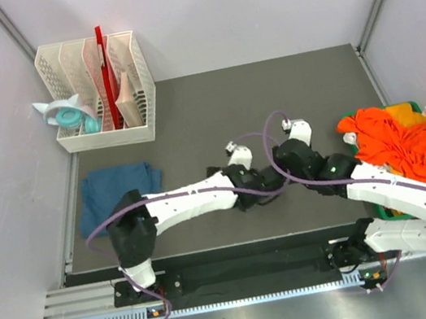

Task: Fold and stack the t-shirts
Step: Neatly place the folded tshirt to the corner

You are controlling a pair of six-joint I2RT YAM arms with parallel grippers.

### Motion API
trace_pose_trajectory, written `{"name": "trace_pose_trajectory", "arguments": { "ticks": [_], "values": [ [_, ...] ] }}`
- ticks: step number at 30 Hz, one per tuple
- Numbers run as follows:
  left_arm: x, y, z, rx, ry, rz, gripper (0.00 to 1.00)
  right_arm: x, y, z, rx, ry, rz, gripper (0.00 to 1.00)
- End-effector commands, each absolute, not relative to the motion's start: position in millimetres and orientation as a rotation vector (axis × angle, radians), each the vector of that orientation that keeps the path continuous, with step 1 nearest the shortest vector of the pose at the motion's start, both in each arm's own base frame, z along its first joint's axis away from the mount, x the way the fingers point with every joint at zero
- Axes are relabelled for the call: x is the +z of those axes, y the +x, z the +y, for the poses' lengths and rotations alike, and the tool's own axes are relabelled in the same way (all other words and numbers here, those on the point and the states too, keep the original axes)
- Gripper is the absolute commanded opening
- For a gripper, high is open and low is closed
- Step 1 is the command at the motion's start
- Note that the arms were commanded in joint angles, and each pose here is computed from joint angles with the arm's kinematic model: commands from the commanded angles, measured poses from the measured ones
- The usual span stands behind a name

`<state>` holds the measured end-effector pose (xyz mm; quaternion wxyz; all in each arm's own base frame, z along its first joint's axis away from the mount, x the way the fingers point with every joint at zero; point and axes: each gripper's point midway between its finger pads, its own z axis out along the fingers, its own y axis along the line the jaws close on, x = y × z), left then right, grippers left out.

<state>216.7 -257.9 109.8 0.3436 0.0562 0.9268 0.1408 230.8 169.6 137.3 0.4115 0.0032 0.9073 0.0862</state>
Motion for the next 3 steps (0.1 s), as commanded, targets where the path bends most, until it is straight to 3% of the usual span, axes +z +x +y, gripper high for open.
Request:
{"name": "trace_pose_trajectory", "arguments": {
  "ticks": [1, 3],
  "values": [
    [144.3, 205.4, -280.1, 0.225, 0.165, 2.323, 0.99, 160.8, 238.2, 175.0, 0.21, 0.071, 2.235, 0.55],
    [149.4, 202.9, -285.2, 0.126, 0.146, 2.326, 0.99, 162.7, 238.5, 175.0, 0.2, 0.08, 2.231, 0.55]
  ]
}}
